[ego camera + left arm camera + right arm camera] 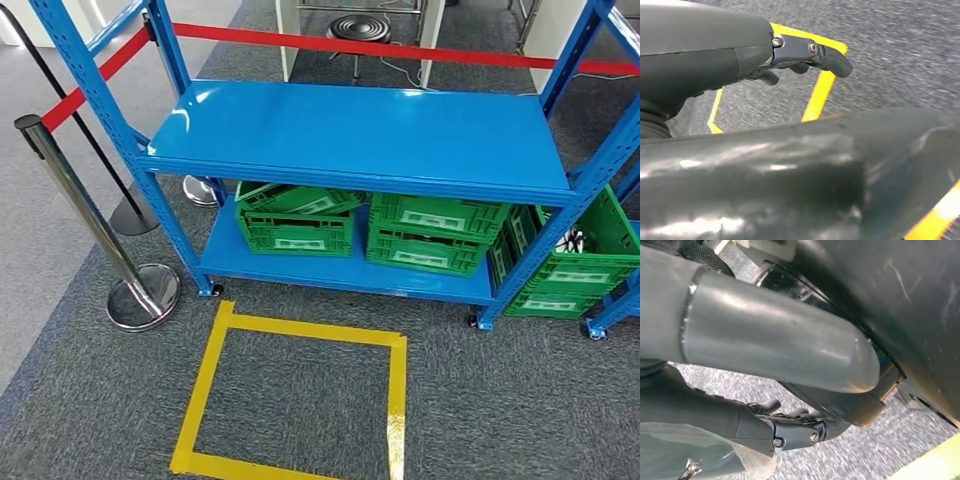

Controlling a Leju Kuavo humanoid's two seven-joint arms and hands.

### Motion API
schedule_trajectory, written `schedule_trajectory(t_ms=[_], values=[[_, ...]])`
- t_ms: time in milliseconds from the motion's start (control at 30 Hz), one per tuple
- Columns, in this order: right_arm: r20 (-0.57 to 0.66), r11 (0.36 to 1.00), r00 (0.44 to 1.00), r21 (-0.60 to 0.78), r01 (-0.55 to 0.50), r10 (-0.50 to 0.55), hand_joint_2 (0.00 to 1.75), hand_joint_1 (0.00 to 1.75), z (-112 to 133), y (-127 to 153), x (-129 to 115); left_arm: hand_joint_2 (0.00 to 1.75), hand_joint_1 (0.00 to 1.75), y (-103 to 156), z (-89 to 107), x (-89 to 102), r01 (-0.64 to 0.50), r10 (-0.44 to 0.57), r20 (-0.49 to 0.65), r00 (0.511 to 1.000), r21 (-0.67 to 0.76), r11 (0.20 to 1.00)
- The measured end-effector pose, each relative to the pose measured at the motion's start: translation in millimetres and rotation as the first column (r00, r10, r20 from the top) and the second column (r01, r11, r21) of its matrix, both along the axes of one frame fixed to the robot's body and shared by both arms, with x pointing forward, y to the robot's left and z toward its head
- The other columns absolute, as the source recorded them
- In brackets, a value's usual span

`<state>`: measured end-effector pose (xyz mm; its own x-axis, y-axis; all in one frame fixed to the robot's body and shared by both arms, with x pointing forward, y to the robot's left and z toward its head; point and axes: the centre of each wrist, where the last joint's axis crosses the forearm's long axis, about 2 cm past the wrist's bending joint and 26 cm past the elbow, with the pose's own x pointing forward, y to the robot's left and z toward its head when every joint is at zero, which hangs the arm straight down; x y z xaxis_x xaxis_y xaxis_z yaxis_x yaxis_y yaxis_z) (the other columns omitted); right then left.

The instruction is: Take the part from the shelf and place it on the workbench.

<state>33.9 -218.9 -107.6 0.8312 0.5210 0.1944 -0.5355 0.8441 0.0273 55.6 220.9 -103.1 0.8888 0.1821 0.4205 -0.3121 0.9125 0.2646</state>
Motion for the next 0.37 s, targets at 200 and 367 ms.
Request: schedule_trajectory(t_ms=[200,367], values=[[0.004,1.0,1.0,0.0,0.0,0.0,0.0,0.0,0.2,-0.2,2.7,0.0,0.0,0.2,-0.2,-0.9,-0.001,0.001,-0.003,1.0,0.0,1.0],[0.009,1.0,1.0,0.0,0.0,0.0,0.0,0.0,0.5,-0.3,5.0,0.0,0.0,-0.2,0.3,2.2,-0.001,0.001,0.003,1.0,-0.002,1.0]])
